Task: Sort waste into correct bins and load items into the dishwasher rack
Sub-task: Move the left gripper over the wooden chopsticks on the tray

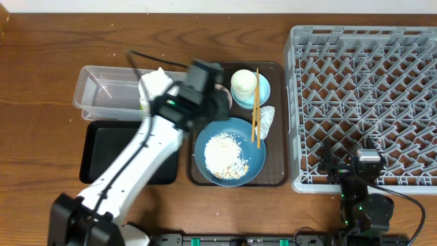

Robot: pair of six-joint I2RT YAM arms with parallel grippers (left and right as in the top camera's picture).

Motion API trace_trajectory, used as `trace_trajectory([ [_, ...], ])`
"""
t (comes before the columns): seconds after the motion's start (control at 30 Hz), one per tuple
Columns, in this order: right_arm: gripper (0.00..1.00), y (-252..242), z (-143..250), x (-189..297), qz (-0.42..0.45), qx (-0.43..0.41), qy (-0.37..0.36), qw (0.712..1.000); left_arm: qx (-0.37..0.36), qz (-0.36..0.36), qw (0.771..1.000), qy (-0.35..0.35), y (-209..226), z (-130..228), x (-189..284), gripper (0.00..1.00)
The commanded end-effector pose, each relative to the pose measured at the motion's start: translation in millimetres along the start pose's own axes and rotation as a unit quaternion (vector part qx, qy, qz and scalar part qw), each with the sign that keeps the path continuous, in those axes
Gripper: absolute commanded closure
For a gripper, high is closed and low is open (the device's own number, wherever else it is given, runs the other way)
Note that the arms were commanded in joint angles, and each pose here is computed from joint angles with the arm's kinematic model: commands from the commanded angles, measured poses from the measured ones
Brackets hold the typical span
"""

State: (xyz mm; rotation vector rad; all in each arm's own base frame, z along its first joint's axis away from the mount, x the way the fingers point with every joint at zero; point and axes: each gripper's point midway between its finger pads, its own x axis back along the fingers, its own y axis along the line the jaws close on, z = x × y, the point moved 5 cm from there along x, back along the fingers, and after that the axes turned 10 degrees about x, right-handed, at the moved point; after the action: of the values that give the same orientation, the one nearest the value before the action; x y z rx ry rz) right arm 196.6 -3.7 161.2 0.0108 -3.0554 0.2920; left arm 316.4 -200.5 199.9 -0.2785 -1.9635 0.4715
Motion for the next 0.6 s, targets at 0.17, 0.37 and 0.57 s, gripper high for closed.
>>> trace_trajectory([
  [0.17,0.01,0,1,0,0.000,0.002,0.000,1.000,-0.075,-0.049,0.996,-0.003,-26,35,-47,0.76],
  [0.37,0.01,0,1,0,0.000,0.002,0.001,1.000,-0.084,-0.061,0.995,0.002,-26,42,-74,0.69],
  [0.57,0.01,0,1,0,0.000,0.002,0.000,1.000,-0.084,-0.071,0.994,0.012,-21,46,-92,0.68],
])
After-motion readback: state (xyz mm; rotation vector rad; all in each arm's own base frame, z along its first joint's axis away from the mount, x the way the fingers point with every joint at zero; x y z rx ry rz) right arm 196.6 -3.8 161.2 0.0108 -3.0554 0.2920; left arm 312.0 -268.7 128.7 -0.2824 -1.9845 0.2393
